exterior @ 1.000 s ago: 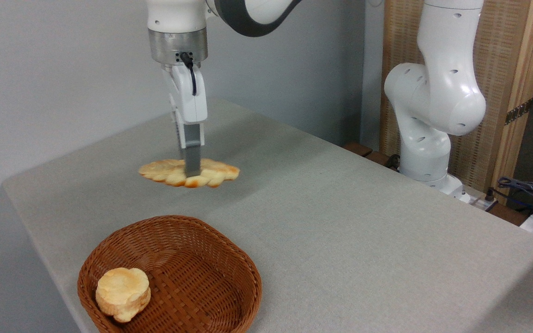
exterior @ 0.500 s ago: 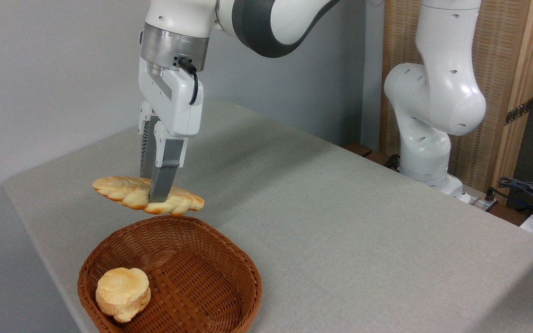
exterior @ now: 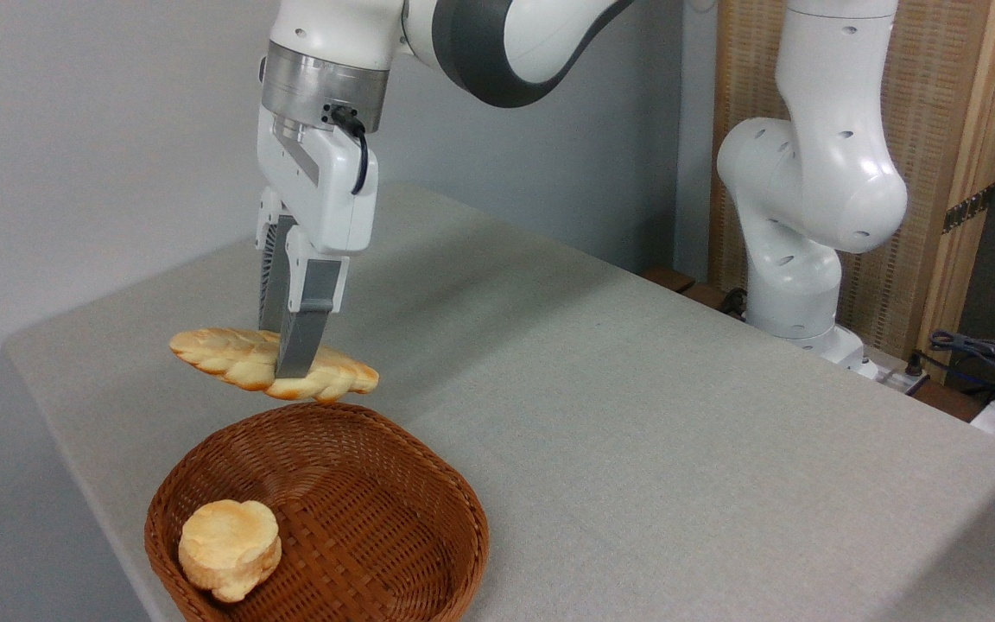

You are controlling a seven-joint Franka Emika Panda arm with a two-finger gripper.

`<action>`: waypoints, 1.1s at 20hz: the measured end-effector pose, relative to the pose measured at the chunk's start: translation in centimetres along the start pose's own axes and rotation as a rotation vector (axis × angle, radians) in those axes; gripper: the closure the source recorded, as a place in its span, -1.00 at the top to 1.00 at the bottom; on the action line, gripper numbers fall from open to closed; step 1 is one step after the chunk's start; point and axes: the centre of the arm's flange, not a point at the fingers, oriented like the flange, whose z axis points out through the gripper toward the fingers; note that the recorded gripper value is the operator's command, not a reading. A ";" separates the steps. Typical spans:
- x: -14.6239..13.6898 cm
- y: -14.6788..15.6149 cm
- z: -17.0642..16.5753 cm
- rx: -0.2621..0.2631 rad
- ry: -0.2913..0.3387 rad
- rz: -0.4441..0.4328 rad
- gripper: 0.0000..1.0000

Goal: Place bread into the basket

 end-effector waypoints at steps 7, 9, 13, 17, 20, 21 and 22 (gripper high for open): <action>0.1 -0.1 -0.3 0.009 0.008 0.000 1.00; 0.1 -0.1 -0.5 0.012 0.012 0.000 1.00; 0.2 -0.1 -0.7 0.014 0.015 -0.039 1.00; -0.1 0.8 -0.7 -0.050 -0.040 -0.139 1.00; -0.4 1.6 -1.9 -0.145 -0.126 -0.143 1.00; -0.5 1.8 -2.5 -0.174 -0.152 -0.142 1.00; -0.7 2.1 -3.1 -0.200 -0.176 -0.141 1.00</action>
